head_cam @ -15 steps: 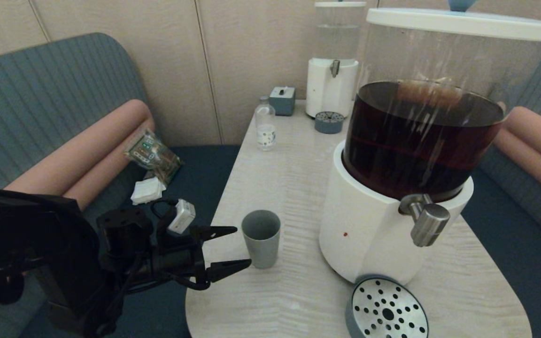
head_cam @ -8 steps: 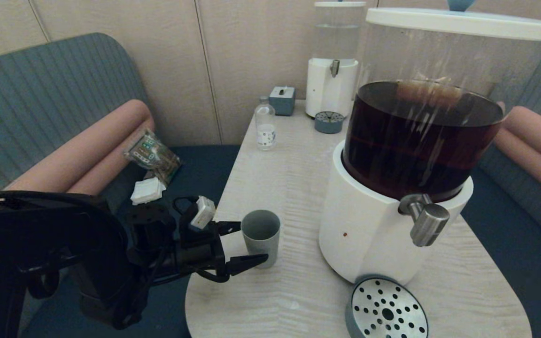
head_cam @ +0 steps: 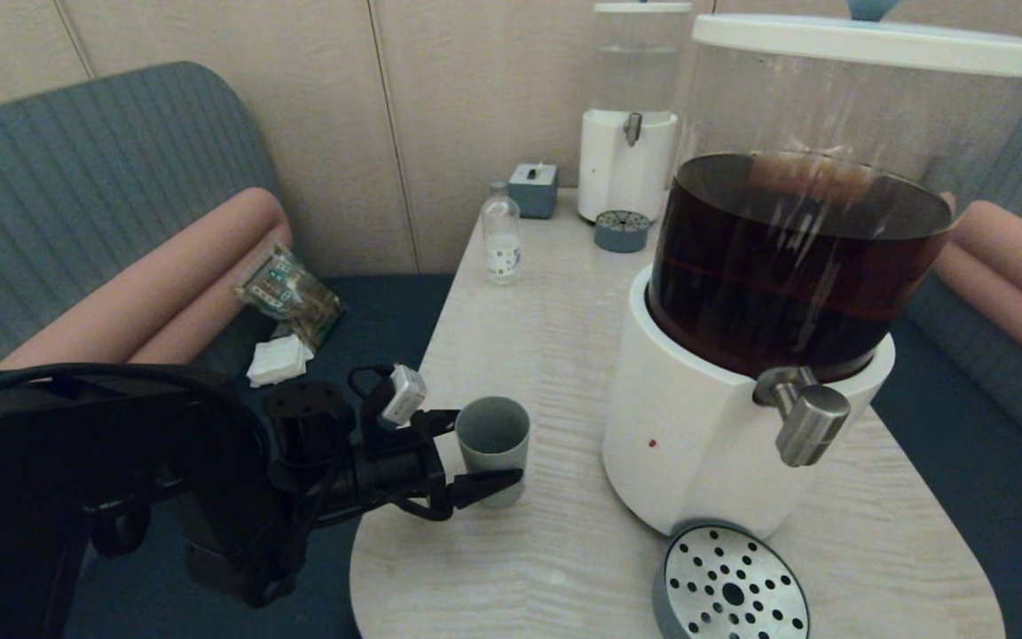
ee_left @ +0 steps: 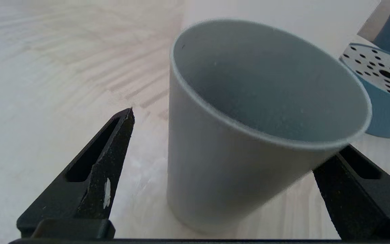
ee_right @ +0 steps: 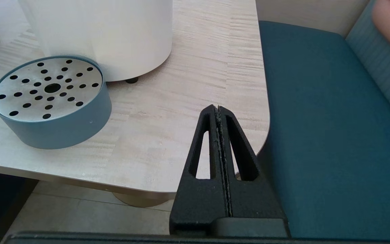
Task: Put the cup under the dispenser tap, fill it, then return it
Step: Pick up the cup
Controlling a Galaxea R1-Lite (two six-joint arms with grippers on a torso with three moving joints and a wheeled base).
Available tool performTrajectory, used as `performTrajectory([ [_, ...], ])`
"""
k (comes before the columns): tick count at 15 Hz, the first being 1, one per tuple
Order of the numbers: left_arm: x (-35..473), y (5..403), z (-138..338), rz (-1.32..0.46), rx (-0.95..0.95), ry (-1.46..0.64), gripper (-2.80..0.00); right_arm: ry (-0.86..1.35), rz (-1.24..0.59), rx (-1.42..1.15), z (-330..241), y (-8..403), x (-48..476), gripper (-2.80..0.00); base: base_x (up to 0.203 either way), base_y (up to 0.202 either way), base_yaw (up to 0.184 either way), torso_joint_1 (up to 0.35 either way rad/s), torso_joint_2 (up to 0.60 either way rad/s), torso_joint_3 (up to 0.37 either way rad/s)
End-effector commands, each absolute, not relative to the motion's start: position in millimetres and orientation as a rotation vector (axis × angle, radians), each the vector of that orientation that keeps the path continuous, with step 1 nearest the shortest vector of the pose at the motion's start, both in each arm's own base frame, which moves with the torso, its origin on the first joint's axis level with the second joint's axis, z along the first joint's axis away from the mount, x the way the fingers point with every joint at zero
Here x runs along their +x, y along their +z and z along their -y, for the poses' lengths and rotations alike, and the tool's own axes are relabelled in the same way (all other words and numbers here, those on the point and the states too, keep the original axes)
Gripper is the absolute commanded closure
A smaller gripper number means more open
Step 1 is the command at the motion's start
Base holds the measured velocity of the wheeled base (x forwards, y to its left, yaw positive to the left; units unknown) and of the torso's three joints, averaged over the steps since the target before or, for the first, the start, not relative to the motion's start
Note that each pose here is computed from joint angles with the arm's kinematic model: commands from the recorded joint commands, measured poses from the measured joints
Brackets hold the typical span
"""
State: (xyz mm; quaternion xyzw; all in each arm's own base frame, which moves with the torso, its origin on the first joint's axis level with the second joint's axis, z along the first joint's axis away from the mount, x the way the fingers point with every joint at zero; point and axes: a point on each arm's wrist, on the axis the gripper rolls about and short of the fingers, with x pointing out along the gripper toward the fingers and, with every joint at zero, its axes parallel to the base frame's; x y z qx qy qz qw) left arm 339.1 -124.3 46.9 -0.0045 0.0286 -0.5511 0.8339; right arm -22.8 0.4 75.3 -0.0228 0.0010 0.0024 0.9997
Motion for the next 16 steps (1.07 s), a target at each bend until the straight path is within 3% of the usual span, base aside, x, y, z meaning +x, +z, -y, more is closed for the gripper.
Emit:
performTrajectory([
  [1, 341, 48, 126, -0.046, -0.007, -1.172, -2.80, 0.005, -0.008, -0.045, 0, 73, -22, 0.00, 0.000, 0.000, 0.000, 0.000, 0.00, 0.000],
  [4, 341, 45, 130, -0.055, -0.012, -1.172, -2.80, 0.005, -0.008, -0.046, 0, 73, -22, 0.00, 0.000, 0.000, 0.000, 0.000, 0.00, 0.000],
  [5, 341, 45, 130, -0.055, -0.012, -1.172, 0.00, 0.005, -0.008, -0.044, 0, 73, -22, 0.00, 0.000, 0.000, 0.000, 0.000, 0.00, 0.000],
  [10, 334, 48, 136, -0.058, -0.011, -1.169, 0.00, 0.005, -0.008, -0.044, 0, 73, -22, 0.00, 0.000, 0.000, 0.000, 0.000, 0.00, 0.000],
  [16, 283, 99, 119, 0.001, 0.002, -1.169, 0.00, 0.005, -0.009, -0.044, 0, 72, -22, 0.00, 0.000, 0.000, 0.000, 0.000, 0.00, 0.000],
])
